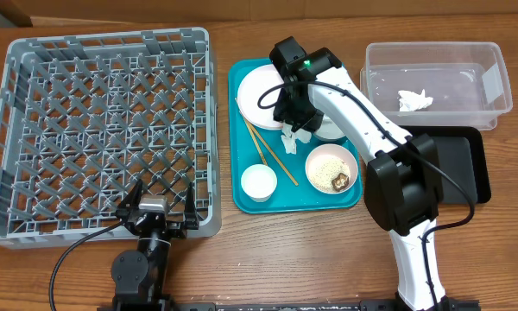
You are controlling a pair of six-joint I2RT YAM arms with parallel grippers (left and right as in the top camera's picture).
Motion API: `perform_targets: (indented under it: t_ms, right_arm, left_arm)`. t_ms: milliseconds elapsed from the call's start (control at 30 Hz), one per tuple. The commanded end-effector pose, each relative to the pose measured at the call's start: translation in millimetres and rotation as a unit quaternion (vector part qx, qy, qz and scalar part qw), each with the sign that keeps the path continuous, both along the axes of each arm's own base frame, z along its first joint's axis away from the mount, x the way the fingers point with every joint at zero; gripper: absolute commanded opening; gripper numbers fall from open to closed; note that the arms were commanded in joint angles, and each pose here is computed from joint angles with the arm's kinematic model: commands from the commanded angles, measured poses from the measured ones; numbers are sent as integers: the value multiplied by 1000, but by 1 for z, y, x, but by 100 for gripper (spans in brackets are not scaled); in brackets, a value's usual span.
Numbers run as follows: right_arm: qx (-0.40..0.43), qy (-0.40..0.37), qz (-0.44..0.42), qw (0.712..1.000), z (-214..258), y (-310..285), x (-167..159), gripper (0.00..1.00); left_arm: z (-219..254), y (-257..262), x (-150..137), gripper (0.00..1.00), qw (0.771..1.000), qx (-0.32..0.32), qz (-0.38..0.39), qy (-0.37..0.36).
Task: Sort waste into correct bins and load items into the dishwasher
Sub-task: 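Return the right gripper to the tray and grasp remaining tissue, then move the tissue to the clear bin and release it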
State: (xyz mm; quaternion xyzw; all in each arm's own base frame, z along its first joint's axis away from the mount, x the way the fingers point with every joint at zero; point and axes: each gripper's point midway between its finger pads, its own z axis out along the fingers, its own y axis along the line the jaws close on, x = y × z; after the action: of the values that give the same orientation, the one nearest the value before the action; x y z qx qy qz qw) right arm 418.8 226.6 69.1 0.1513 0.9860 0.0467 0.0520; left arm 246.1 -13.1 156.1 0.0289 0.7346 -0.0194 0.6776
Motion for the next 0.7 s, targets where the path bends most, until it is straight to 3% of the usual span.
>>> perform_targets:
  t_ms: [0, 100, 133, 300, 533, 667]
  right_arm:
    - [5, -21, -4, 1000, 14, 1, 4, 35]
    - [6, -25, -2, 1000, 16, 2, 5, 6]
    - [7, -26, -3, 1000, 18, 2, 6, 4]
    - [16, -41, 11, 999, 49, 1, 8, 4]
    - [43, -114, 30, 992, 150, -19, 6, 4]
    - [31, -156, -11, 987, 198, -64, 5, 4]
  left_arm:
    - [-1, 2, 0, 100, 1000, 4, 3, 0]
    - [-1, 2, 0, 100, 1000, 4, 3, 0]
    - [-1, 2, 0, 100, 1000, 4, 3, 0]
    - [-1, 2, 0, 100, 1000, 4, 3, 0]
    - [-1, 2, 0, 100, 1000, 4, 3, 0]
    - [-1, 2, 0, 100, 1000, 4, 3, 0]
